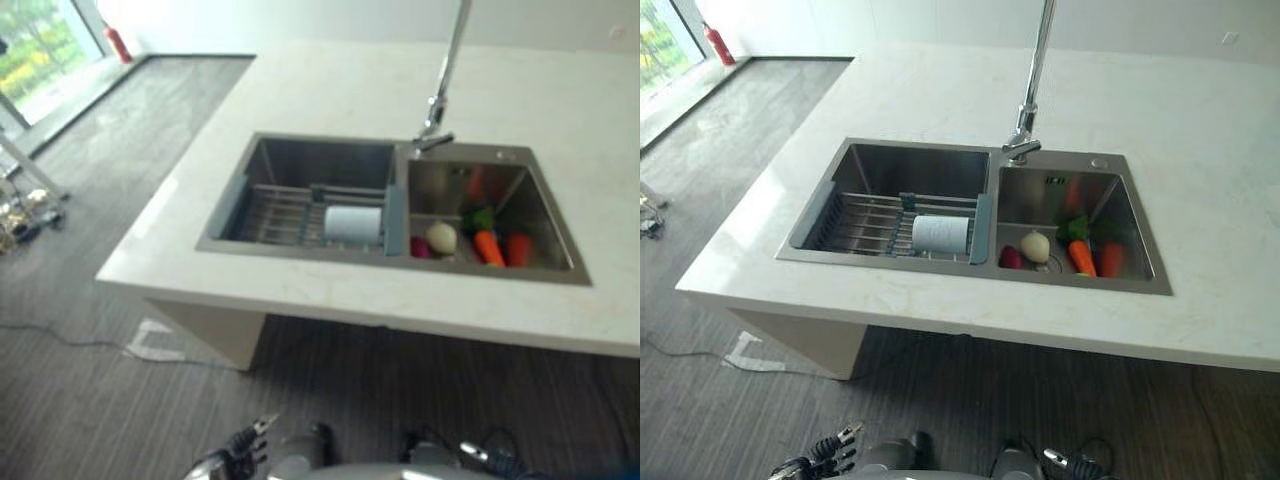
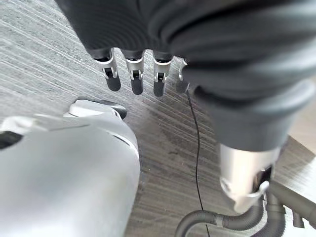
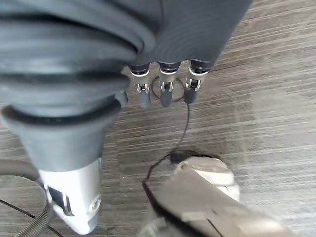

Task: Place the dishes in the dishwasher.

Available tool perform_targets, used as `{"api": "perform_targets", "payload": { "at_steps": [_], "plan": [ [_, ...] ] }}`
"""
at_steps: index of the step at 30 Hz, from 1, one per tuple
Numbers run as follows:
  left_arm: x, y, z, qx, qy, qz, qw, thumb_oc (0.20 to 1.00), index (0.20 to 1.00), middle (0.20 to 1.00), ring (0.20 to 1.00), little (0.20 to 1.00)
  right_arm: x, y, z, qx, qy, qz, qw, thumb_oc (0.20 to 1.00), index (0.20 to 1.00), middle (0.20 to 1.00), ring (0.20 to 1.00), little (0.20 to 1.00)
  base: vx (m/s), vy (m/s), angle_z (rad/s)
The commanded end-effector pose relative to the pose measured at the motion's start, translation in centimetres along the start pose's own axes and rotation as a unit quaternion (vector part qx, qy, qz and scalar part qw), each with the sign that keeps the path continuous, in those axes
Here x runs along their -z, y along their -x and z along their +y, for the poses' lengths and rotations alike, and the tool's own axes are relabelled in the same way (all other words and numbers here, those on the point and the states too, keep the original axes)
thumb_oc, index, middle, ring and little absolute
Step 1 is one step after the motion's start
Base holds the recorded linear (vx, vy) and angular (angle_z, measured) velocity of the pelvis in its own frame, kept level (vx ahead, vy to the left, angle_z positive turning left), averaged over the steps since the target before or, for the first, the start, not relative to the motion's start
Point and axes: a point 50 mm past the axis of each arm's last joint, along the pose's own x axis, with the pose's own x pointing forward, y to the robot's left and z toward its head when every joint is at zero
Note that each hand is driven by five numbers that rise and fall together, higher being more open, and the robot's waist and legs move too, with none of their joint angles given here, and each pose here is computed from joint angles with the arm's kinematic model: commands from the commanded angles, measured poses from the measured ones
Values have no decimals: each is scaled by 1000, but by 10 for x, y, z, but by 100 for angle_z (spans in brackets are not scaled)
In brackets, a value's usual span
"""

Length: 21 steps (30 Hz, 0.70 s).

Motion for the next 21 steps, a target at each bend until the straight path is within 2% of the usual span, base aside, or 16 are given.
{"api": "perform_targets", "payload": {
  "at_steps": [1, 3, 4, 5, 7, 8, 9, 10, 13, 14, 15, 18, 20, 21],
  "plan": [
    [-3, 15, 32, -34, 9, 46, 998, 1000, 1000, 1000, 1000, 1000, -13, 2, -28, 37, -30, -12, 999, 1000, 1000, 1000, 1000, 1000, 98, 86, -2],
    [-13, 33, 66, -115, 4, 34, 993, 1000, 1000, 1000, 1000, 1000, -8, 5, -43, 56, -45, -7, 997, 1000, 1000, 1000, 1000, 1000, 102, 61, 2],
    [-27, 56, 102, -210, -10, 23, 977, 1000, 1000, 1000, 1000, 1000, 0, 8, -55, 69, -71, 0, 995, 1000, 1000, 1000, 1000, 1000, 74, 33, 4],
    [-37, 72, 122, -269, -17, 9, 963, 1000, 1000, 1000, 1000, 1000, 4, 10, -60, 74, -91, 5, 993, 1000, 1000, 1000, 1000, 1000, 64, 19, 2],
    [-78, 122, 165, -380, -20, -74, 922, 1000, 1000, 1000, 1000, 1000, 17, 13, -69, 85, -152, 17, 985, 1000, 1000, 1000, 1000, 1000, 40, -31, 12],
    [-117, 168, 186, -464, -36, -145, 873, 1000, 1000, 1000, 1000, 1000, 27, 16, -71, 87, -185, 22, 979, 1000, 1000, 1000, 1000, 1000, 43, -78, 28],
    [-141, 202, 197, -512, -42, -199, 835, 1000, 1000, 1000, 1000, 1000, 31, 16, -70, 87, -200, 24, 976, 1000, 1000, 1000, 1000, 1000, 70, -119, 30],
    [-176, 255, 203, -546, -46, -268, 792, 1000, 1000, 1000, 1000, 1000, 38, 17, -66, 85, -209, 26, 974, 1000, 1000, 1000, 1000, 1000, 52, -133, 35],
    [-239, 349, 180, -611, -84, -404, 676, 1000, 1000, 1000, 1000, 1000, 44, 15, -50, 75, -229, 27, 970, 1000, 1000, 1000, 1000, 1000, 55, -135, 20],
    [-255, 371, 166, -611, -115, -443, 646, 1000, 1000, 1000, 1000, 1000, 43, 14, -46, 69, -232, 27, 970, 1000, 1000, 1000, 1000, 1000, 52, -106, 5],
    [-268, 385, 152, -595, -148, -475, 631, 1000, 1000, 1000, 1000, 1000, 42, 13, -41, 63, -229, 28, 971, 1000, 1000, 1000, 1000, 1000, 34, -83, 2],
    [-307, 401, 93, -520, -260, -549, 601, 1000, 1000, 1000, 1000, 1000, 40, 11, -34, 53, -214, 31, 975, 1000, 1000, 1000, 1000, 1000, 46, -60, -7],
    [-332, 386, 28, -425, -345, -601, 582, 1000, 1000, 1000, 1000, 1000, 41, 11, -30, 45, -210, 37, 976, 1000, 1000, 1000, 1000, 1000, 65, -54, -9],
    [-336, 378, 9, -396, -369, -614, 576, 1000, 1000, 1000, 1000, 1000, 41, 10, -29, 42, -208, 38, 977, 1000, 1000, 1000, 1000, 1000, 52, -49, -5]
  ]
}}
